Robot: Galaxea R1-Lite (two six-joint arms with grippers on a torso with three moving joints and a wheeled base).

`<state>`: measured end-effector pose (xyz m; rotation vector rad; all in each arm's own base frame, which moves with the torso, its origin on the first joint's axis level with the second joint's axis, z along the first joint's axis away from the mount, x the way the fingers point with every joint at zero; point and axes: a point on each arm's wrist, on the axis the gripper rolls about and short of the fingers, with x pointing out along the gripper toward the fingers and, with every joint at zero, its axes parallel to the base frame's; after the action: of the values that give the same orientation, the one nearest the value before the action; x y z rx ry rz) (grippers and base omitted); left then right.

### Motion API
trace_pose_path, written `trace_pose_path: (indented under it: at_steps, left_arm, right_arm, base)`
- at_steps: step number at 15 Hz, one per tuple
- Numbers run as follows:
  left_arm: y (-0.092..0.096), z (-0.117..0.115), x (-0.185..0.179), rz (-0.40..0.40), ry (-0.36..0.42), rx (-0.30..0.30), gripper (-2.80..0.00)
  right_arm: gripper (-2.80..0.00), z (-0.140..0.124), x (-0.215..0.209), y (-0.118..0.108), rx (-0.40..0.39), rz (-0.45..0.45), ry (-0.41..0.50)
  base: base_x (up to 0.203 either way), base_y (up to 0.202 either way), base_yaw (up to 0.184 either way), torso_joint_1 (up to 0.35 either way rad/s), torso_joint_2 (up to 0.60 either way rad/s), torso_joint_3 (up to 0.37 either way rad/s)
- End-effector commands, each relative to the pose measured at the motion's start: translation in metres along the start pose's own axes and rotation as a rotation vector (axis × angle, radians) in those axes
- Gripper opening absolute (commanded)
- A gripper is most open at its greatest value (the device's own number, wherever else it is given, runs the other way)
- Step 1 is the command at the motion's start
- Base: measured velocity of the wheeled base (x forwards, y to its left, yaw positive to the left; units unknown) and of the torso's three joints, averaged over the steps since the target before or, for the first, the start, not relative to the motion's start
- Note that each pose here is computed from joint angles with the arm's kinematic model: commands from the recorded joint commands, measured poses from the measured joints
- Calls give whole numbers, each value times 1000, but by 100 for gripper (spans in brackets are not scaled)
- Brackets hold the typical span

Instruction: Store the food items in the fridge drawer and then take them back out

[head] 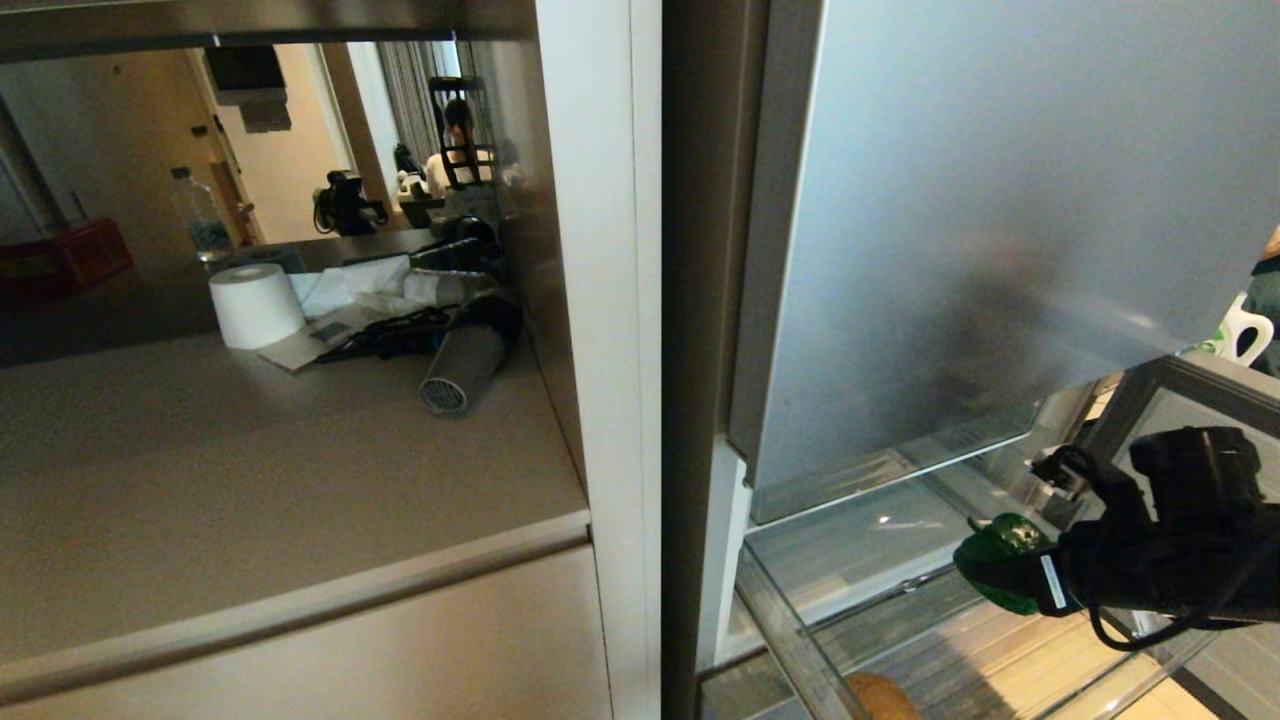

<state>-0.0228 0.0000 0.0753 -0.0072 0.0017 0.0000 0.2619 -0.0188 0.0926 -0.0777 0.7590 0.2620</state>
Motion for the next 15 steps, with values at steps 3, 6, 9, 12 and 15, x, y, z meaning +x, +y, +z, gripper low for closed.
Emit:
trace_pose_path:
  at_steps: [3, 6, 9, 12, 15]
  left_arm:
    - [0, 0, 0, 0, 0, 0, -280]
    - [0, 0, 0, 0, 0, 0, -280]
    - [0, 0, 0, 0, 0, 0, -280]
    - [0, 0, 0, 0, 0, 0, -280]
    - [0, 0, 0, 0, 0, 0, -280]
  right_arm:
    - [-280, -8, -57, 19, -32, -26, -129]
    - [-280, -23, -91, 32, -26, -40, -208]
    - [-280, -39, -121, 44, 6, -57, -305]
    - [-280, -61, -133, 53, 16, -61, -334]
    - [-280, -76, -146, 61, -6, -20, -396]
  base:
    - [0, 0, 0, 0, 0, 0]
    - [0, 0, 0, 0, 0, 0]
    - [0, 0, 0, 0, 0, 0]
    - [0, 0, 0, 0, 0, 0]
    - [0, 0, 0, 0, 0, 0]
